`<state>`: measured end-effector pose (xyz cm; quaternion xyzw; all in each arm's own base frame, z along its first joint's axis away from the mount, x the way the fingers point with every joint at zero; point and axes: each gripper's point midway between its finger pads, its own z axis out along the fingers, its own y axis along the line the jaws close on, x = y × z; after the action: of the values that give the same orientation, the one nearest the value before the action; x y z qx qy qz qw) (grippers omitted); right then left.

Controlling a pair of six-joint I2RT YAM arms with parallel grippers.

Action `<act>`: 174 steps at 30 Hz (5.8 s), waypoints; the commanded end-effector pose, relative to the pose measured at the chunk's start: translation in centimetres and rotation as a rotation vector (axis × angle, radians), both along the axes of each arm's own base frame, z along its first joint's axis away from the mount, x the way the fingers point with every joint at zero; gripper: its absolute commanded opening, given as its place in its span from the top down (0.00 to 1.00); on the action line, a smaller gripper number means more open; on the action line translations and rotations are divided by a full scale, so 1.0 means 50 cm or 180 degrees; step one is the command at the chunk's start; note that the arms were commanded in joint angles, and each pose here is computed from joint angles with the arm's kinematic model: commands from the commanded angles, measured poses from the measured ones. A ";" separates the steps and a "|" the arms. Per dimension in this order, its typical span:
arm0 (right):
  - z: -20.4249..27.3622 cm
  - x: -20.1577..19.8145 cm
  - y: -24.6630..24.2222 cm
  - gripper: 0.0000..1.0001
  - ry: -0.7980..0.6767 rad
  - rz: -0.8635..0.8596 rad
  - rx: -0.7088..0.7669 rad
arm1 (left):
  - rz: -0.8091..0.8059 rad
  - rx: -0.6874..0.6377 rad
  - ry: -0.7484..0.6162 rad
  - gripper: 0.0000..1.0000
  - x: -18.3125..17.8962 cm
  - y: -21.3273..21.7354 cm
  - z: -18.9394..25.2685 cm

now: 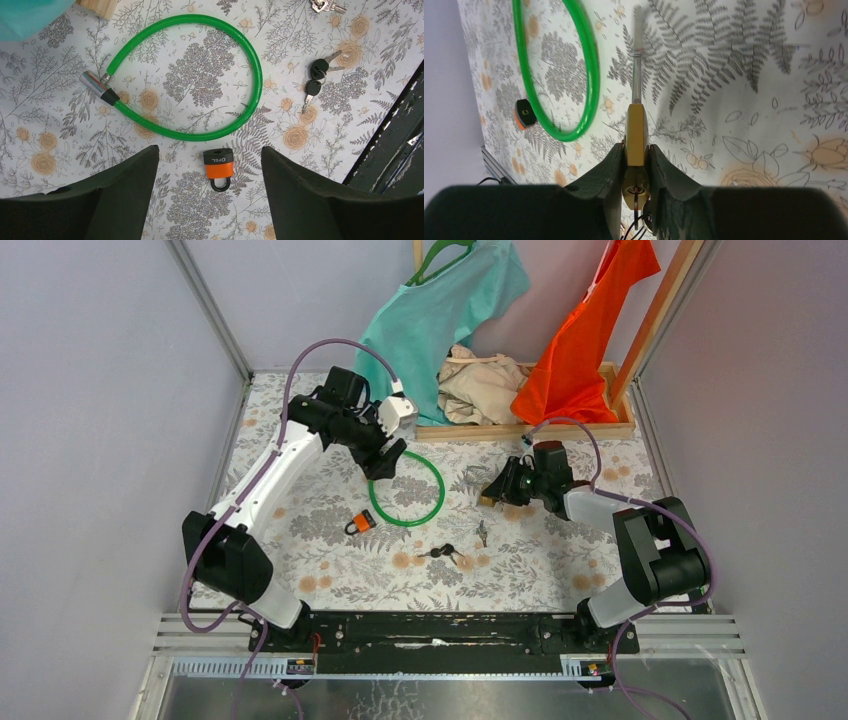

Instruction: Unlock with the key

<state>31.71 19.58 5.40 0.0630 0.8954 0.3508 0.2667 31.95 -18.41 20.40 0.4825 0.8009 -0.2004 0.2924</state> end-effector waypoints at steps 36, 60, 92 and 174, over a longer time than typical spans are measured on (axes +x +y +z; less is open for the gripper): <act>0.032 -0.120 -0.014 0.16 -0.0447 0.0055 -0.1531 | 0.1254 0.0605 0.0240 0.00 0.046 0.184 -0.060; -0.061 -0.146 0.057 0.89 -0.0017 0.0711 -0.1613 | 0.1452 0.0463 0.0316 0.00 0.050 0.208 -0.055; -0.039 -0.106 0.077 0.46 0.0055 0.0266 -0.1561 | 0.0912 -0.0061 0.0702 0.00 -0.002 0.133 -0.029; 0.478 -0.359 0.288 1.00 -0.1860 0.3333 0.0864 | -0.1360 -0.1459 0.1303 0.83 -0.353 -0.155 0.162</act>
<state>13.57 33.47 26.70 -0.4383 0.6688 0.5446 0.2529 13.96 -25.70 28.33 0.5061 0.6643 -0.5228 0.1709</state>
